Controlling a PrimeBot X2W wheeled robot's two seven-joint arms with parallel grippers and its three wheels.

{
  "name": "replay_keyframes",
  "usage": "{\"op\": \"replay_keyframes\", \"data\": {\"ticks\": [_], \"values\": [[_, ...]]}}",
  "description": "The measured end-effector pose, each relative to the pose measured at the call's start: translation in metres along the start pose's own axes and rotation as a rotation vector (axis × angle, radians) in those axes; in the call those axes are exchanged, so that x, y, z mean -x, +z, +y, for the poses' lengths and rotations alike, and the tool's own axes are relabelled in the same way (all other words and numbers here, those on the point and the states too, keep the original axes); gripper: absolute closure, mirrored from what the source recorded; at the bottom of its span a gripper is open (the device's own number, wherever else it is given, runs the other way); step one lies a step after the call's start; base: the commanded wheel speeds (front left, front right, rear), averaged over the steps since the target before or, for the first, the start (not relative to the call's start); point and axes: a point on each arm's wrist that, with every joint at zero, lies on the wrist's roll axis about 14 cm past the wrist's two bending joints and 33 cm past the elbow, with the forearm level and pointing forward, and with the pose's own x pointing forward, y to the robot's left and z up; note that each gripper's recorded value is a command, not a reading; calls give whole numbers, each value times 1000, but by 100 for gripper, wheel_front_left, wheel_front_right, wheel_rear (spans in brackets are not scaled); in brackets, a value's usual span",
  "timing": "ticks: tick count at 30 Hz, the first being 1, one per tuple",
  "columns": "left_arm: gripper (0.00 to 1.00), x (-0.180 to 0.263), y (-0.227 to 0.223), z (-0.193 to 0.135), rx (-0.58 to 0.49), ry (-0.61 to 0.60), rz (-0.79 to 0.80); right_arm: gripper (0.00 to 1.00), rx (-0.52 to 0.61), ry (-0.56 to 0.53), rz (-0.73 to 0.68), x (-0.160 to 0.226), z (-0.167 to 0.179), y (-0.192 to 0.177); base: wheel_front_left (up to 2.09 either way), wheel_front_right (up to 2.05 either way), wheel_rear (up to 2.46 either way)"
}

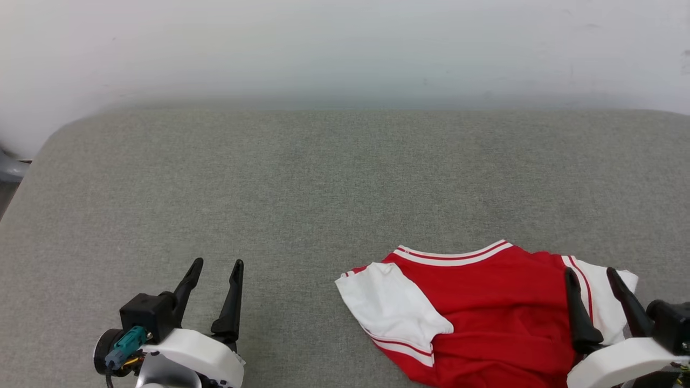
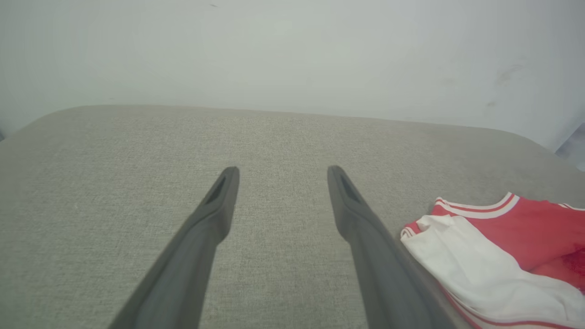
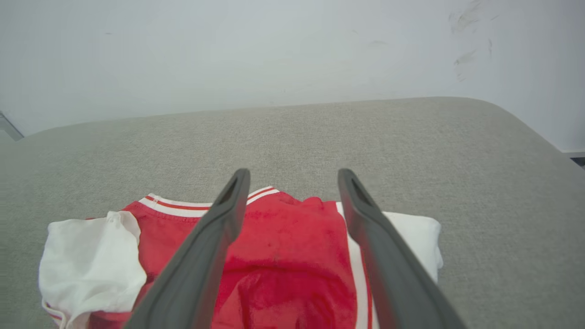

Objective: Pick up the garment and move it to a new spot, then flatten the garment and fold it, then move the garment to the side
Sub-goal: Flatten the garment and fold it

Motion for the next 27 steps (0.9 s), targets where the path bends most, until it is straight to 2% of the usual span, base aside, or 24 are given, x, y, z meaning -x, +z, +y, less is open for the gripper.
{"op": "replay_keyframes", "data": {"ticks": [6, 12, 18, 27], "values": [[0, -11, -2, -24, -1, -94, 48, 0, -20, 21, 6, 15, 8, -1, 0, 0, 0], [0, -31, -6, -76, -17, -297, 150, 0, -24, 13, 26, 19, 6, -5, 0, 0, 0], [0, -39, -30, -121, -63, -471, 324, 0, -42, -1, 46, 16, 2, -11, 0, 0, 0], [0, -33, -92, -130, -218, -604, 647, 0, -71, -21, 104, 6, -3, -31, 0, 0, 0]]}}
